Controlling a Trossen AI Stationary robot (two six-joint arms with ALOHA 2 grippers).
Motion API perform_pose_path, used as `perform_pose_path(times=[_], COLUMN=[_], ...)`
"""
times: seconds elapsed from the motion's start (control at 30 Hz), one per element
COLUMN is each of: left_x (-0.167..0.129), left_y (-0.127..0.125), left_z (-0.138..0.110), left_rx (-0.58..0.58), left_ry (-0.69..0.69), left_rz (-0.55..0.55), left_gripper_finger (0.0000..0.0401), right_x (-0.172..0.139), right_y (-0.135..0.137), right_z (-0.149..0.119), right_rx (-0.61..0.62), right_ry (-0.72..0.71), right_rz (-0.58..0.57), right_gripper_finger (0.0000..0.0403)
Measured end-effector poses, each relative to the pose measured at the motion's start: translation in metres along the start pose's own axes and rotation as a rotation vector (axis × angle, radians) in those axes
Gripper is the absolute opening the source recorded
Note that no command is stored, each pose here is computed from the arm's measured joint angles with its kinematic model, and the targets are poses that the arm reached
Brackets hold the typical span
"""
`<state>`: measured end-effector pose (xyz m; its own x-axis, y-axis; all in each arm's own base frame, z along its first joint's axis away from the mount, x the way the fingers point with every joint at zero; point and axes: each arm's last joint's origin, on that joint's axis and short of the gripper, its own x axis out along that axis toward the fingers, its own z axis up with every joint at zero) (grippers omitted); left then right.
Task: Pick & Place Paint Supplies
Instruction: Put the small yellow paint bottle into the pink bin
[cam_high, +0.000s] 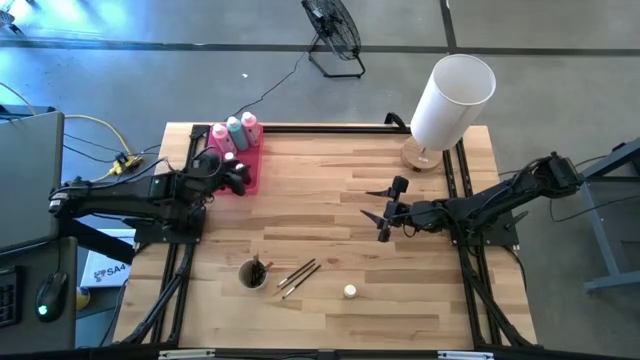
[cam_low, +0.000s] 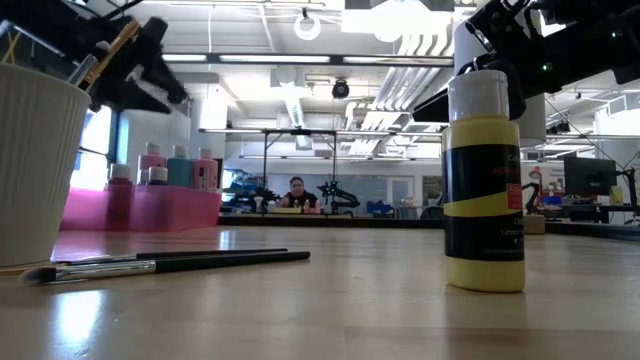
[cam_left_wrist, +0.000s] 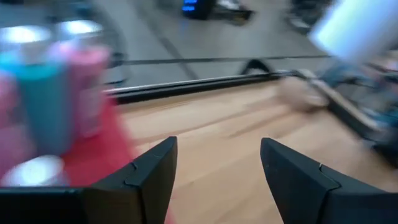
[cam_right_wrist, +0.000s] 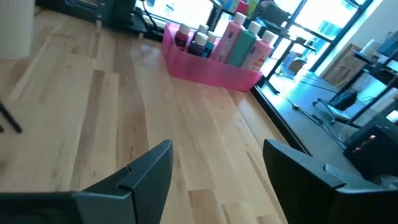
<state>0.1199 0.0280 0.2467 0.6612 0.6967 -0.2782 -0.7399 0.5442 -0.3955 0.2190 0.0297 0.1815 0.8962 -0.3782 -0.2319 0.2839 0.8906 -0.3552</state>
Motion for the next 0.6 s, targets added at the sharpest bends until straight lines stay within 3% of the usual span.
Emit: perform_pose_path(times=[0.2, 0.37, 0.6], left_x=[0.014, 0.015, 0.002], left_y=[-0.031, -0.045, -0.057], left_z=[0.008, 0.004, -0.005], left_rx=[0.114, 0.199, 0.223], left_ry=[-0.054, -0.092, -0.07], left_rz=[-0.274, -0.327, -0.415], left_gripper_finger=[0.0228, 0.0228, 0.0228], right_x=[-0.002, -0.007, -0.013], right_y=[0.005, 0.013, 0.022], right_z=[0.001, 0.003, 0.002], right_rx=[-0.002, -0.013, -0.029], right_ry=[-0.018, -0.034, -0.022], right_rz=[0.071, 0.118, 0.162], right_gripper_finger=[0.0245, 0.0245, 0.0243])
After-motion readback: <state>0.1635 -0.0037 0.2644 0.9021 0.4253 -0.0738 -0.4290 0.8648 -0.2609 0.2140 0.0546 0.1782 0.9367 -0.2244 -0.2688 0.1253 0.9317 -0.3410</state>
